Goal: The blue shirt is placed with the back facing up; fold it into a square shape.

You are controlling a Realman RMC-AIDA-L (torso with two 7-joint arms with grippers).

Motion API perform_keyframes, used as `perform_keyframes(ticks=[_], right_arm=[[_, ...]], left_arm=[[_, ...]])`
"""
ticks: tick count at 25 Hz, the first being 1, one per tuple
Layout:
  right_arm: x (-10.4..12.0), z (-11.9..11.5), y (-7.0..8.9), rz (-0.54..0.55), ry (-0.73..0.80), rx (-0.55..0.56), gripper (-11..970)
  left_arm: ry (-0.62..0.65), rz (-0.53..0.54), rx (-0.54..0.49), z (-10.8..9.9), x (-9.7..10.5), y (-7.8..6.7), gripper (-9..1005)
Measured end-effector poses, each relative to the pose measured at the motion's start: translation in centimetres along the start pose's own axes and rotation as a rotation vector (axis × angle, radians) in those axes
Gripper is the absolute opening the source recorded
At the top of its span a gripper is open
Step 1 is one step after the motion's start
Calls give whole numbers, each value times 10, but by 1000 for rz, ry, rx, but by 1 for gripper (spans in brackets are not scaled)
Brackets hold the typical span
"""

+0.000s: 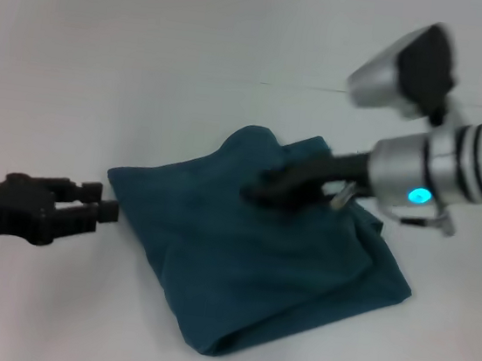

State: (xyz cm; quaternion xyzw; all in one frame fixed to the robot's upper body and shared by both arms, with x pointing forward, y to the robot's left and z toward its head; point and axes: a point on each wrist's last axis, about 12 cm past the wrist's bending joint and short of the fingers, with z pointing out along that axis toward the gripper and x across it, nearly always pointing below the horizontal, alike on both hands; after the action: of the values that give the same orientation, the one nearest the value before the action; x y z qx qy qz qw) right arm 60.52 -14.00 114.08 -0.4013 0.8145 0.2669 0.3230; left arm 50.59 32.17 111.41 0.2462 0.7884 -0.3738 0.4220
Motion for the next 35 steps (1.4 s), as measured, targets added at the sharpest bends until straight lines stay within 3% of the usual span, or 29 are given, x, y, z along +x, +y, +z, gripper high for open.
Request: perform_keyframes(ticks=[7,15,19,24,35], right_arm=[[3,-42,-34,71,-154,124,407],[1,-53,-45,18,-221,182,405],[1,-54,-49,-36,-224,214,405],[-6,-52,-49,-92,-225,223,404],[-6,-38,-50,-161,-174,222,403]], left_arm=[[135,-50,78,21,5,-12,465],[219,-286,24,17,-8,-14,468],[226,-411,10,17,-13,-14,471],[242,-558,55,30,-2,-14,473],[281,-707,87,61,18,-13,471]])
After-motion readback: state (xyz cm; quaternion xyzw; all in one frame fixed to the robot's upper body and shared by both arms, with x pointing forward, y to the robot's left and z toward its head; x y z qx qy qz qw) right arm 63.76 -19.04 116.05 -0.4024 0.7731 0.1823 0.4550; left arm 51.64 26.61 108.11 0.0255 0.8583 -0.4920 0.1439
